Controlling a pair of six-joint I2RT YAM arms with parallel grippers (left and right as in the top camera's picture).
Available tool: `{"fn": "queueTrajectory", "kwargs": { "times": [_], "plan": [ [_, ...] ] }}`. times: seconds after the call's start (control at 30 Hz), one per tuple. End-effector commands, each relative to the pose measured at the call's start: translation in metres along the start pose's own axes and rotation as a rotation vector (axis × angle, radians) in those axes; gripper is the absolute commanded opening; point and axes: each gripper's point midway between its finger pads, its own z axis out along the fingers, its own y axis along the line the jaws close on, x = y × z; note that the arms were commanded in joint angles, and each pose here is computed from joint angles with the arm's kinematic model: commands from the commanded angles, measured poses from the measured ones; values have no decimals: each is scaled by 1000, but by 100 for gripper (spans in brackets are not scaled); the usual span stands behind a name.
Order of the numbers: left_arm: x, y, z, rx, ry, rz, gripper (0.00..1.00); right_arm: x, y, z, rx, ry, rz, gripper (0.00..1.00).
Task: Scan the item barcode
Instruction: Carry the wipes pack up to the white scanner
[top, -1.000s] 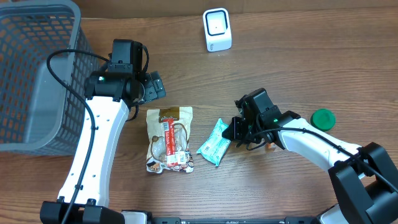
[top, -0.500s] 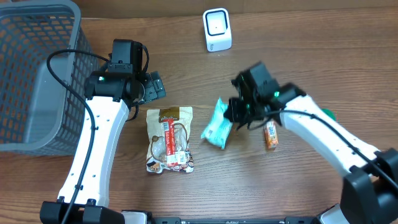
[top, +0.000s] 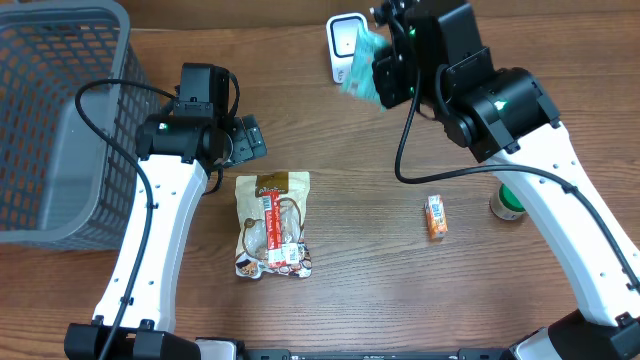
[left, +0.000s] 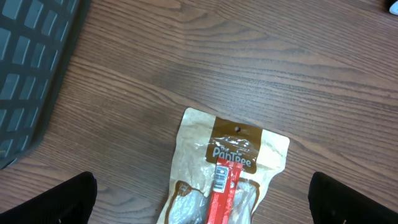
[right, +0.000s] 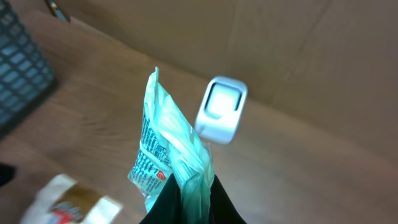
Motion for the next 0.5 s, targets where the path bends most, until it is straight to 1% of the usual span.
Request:
{"fn": "queueTrajectory", "kwargs": {
  "times": [0.0, 0.1, 0.33, 0.47],
  "plan": [
    [-4, 2, -4, -10, -17, 12, 100, -15, -12, 2, 63, -44, -207, 4],
    [-4, 2, -4, -10, -17, 12, 100, -15, -11, 24, 66, -48, -294, 4],
    [-4, 2, -4, -10, -17, 12, 100, -17, -7, 90, 81, -89, -408, 4],
    [-4, 2, -4, -10, -17, 13, 100, -18, -13, 129, 150, -125, -508, 4]
  ]
}}
